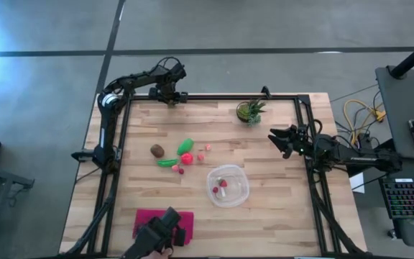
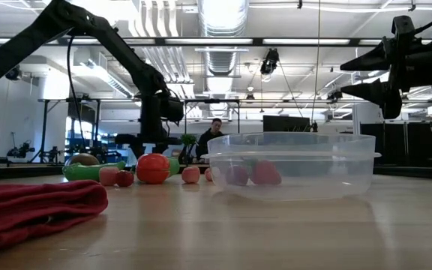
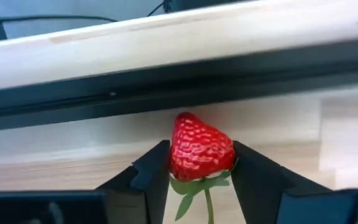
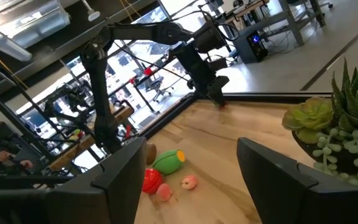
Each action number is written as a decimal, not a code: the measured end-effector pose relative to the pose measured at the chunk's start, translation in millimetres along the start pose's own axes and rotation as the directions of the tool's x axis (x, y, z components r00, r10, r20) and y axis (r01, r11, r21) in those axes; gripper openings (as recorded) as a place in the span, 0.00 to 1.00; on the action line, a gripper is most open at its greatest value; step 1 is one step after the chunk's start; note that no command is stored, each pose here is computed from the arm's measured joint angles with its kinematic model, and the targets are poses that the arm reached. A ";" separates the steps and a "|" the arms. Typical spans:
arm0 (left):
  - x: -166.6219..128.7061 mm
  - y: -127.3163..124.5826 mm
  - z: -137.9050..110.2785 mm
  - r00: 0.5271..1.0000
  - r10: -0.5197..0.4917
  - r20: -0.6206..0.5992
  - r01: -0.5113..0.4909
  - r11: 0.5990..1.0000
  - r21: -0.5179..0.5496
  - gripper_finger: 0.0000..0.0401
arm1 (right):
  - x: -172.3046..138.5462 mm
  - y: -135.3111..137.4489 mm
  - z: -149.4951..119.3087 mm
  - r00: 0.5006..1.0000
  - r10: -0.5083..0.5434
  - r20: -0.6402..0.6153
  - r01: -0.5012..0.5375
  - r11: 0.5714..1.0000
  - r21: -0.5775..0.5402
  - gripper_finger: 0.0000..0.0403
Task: Pick and placing Produce into tupperware
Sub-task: Put the strawberry into the container, then put the top peach into the container
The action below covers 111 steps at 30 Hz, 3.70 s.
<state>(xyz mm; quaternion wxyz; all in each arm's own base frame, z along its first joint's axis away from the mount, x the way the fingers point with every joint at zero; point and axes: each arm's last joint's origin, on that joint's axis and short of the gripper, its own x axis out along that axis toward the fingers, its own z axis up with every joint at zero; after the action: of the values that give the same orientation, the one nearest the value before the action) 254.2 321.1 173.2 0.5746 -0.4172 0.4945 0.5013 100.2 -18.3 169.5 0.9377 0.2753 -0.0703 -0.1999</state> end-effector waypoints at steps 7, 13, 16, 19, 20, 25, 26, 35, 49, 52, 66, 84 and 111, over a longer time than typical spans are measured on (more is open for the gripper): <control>-37.4 -23.7 -24.1 0.999 -0.038 0.033 0.027 0.960 0.279 0.34 | 0.0 0.0 0.0 1.000 0.000 0.000 0.000 1.000 0.000 0.60; -110.9 -57.8 -76.7 0.964 -0.261 0.052 0.133 0.645 0.753 0.34 | 0.0 0.0 0.0 1.000 0.000 0.000 0.000 1.000 0.000 0.60; -147.3 -74.2 -108.4 0.899 -0.438 0.012 0.171 0.377 0.910 0.34 | 0.0 0.0 0.0 1.000 0.001 0.000 -0.001 1.000 0.001 0.60; -172.0 -91.6 -135.6 0.830 -0.557 0.019 0.117 0.208 0.971 0.34 | 0.0 0.0 0.0 1.000 0.001 0.000 -0.001 1.000 0.001 0.60; -177.0 -97.4 -142.7 0.807 -0.590 0.025 0.101 0.179 0.979 0.34 | 0.0 0.0 0.0 1.000 0.001 0.000 -0.001 1.000 0.001 0.60; -177.5 -125.8 -179.8 0.758 -0.652 -0.020 0.097 0.082 0.992 0.34 | 0.0 0.0 0.0 1.000 0.001 0.000 -0.001 1.000 0.001 0.60; -174.0 -131.9 -188.3 0.755 -0.655 -0.037 0.109 0.070 0.992 0.34 | 0.0 0.1 0.1 1.000 0.001 0.001 -0.001 1.000 0.001 0.60; -123.2 -185.0 -266.0 0.810 -0.548 -0.210 0.205 -0.070 0.976 0.34 | -0.1 1.6 -1.0 0.998 0.055 -0.035 -0.054 0.998 0.027 0.60; -106.8 -205.2 -320.2 0.822 -0.497 -0.279 0.312 -0.018 0.950 0.34 | -0.8 5.7 -3.7 0.972 0.197 -0.127 -0.193 0.980 0.039 0.60; -107.6 -205.4 -326.2 0.822 -0.494 -0.282 0.313 -0.020 0.949 0.34 | -0.8 5.7 -3.7 0.972 0.197 -0.127 -0.191 0.980 0.060 0.60; -115.0 -209.6 -345.4 0.821 -0.530 -0.210 0.232 -0.025 0.972 0.62 | -0.8 5.8 -3.8 0.971 0.200 -0.129 -0.158 0.946 0.283 0.60; -130.1 -142.9 -256.6 0.917 -0.399 -0.009 -0.066 -0.174 0.983 0.64 | -0.1 5.1 -5.1 0.972 0.186 -0.143 -0.144 0.954 0.263 0.60; -32.2 -160.9 -193.0 0.926 -0.360 -0.114 0.128 0.017 0.992 0.64 | 1.5 3.5 -8.6 0.970 0.163 -0.178 -0.114 0.960 0.256 0.60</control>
<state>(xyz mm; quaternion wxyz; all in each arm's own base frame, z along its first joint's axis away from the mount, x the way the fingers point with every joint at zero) 384.0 103.6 170.8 0.8189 0.0528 0.5697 -0.0447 104.9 -12.0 164.2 0.9108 0.4012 -0.0203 -0.0950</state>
